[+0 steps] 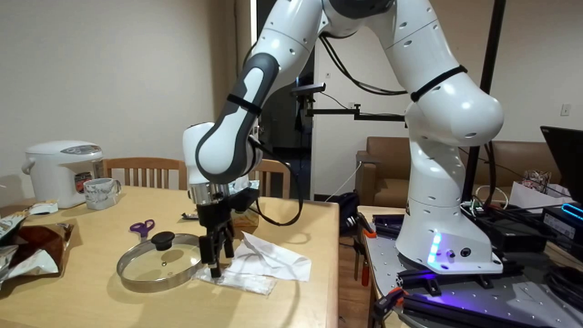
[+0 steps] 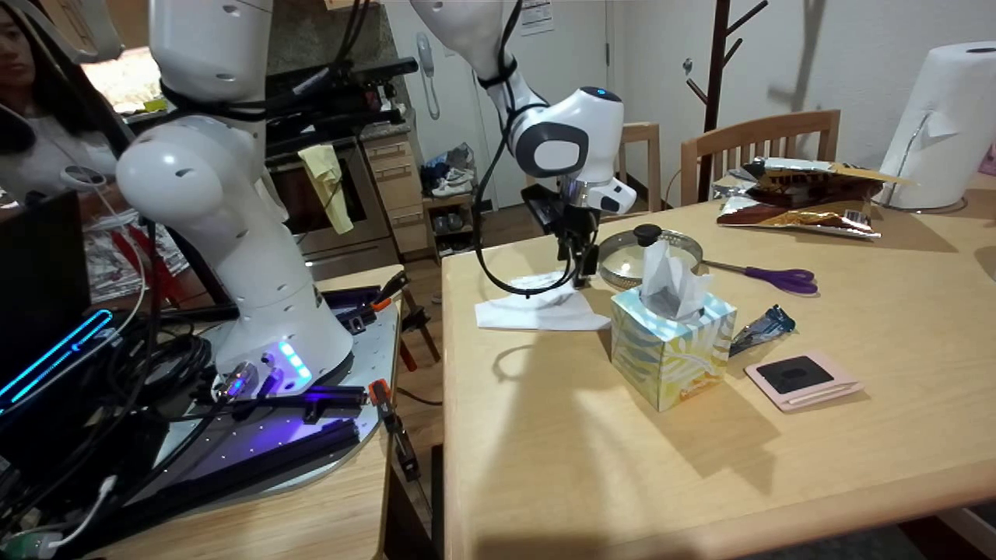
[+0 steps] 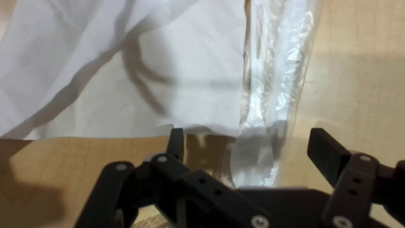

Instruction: Put a tissue on the table then put the pack on the table on it

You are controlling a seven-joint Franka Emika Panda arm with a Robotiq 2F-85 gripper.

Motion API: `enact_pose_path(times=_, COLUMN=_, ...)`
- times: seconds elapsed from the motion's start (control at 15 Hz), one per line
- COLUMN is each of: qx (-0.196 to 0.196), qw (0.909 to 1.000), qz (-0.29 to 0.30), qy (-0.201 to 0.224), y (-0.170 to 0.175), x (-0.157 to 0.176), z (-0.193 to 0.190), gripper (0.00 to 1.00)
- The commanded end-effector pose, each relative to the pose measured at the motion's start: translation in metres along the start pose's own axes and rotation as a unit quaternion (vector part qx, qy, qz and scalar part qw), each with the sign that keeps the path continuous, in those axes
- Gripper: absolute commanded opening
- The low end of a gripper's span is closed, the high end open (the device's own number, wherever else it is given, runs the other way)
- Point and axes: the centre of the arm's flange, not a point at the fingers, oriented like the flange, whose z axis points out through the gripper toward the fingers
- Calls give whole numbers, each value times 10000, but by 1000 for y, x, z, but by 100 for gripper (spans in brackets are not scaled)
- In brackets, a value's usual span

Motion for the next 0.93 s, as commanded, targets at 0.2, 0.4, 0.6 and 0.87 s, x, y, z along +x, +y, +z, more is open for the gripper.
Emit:
enact_pose_path(times=0.2, qx=-190, qw=9997, qz=23, qy=125, y=-23, x=-4, z=2, gripper=100)
enact_pose_path(times=0.4, qx=-295, qw=9995, qz=80, qy=86, y=-27, x=-4, z=5, gripper=100)
enact_pose_path(times=0.6, qx=-393, qw=9992, qz=70, qy=50, y=-28, x=-3, z=10, gripper=100)
enact_pose_path(times=0.87, qx=-477, qw=9988, qz=50, qy=37, y=-24, x=-2, z=16, gripper=100)
